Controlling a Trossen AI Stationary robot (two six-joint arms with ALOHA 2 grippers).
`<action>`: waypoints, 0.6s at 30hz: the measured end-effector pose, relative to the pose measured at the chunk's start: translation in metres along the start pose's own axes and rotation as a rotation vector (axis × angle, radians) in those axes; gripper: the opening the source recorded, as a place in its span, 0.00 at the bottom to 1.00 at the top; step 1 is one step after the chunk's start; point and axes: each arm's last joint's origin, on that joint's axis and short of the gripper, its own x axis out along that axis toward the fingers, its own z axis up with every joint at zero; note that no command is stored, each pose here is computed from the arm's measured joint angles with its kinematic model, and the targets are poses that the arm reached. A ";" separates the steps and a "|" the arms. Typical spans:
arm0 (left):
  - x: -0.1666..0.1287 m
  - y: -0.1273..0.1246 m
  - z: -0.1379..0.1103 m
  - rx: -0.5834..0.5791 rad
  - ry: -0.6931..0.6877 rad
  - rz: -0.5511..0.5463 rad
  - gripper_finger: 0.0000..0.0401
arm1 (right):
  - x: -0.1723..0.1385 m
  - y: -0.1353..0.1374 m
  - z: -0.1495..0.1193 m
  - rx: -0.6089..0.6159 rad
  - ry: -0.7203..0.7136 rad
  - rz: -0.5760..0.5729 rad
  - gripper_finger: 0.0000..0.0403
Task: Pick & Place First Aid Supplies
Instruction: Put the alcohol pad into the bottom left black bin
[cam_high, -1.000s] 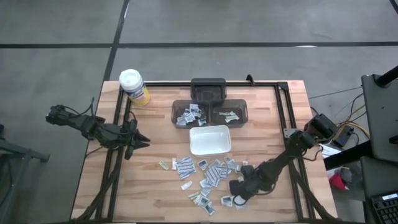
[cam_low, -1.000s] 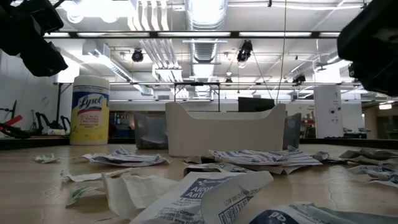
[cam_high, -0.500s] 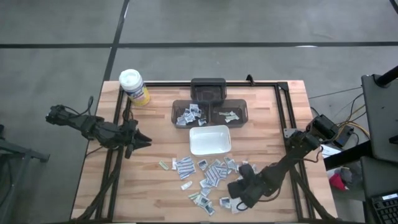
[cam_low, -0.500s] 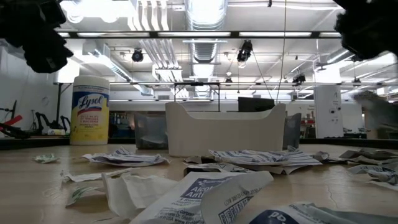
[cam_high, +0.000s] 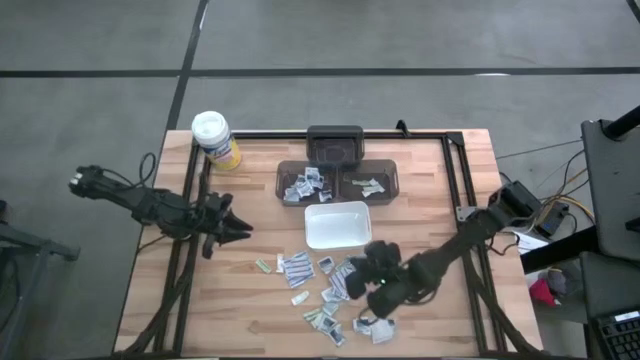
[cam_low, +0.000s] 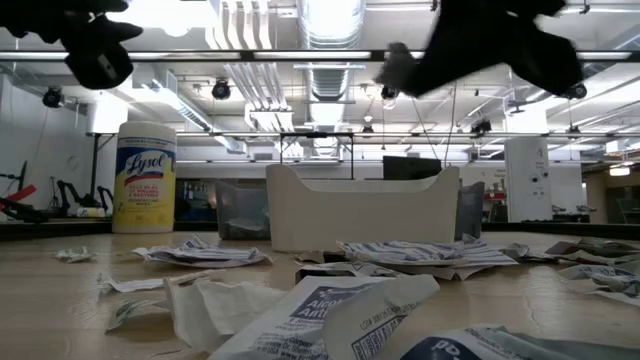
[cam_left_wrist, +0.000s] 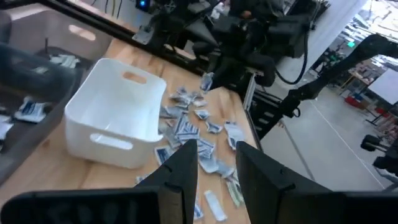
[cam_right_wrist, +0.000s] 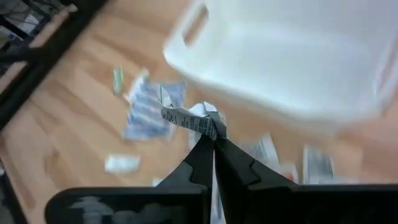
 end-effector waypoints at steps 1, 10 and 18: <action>0.004 -0.001 0.000 0.001 -0.001 -0.003 0.26 | 0.002 0.004 0.007 -0.020 -0.010 0.001 0.02; 0.034 -0.009 0.002 0.030 -0.028 -0.033 0.26 | 0.012 0.028 0.064 -0.229 -0.082 0.006 0.02; 0.053 -0.017 0.008 0.014 -0.138 -0.088 0.32 | 0.024 0.032 0.093 -0.335 0.011 0.039 0.02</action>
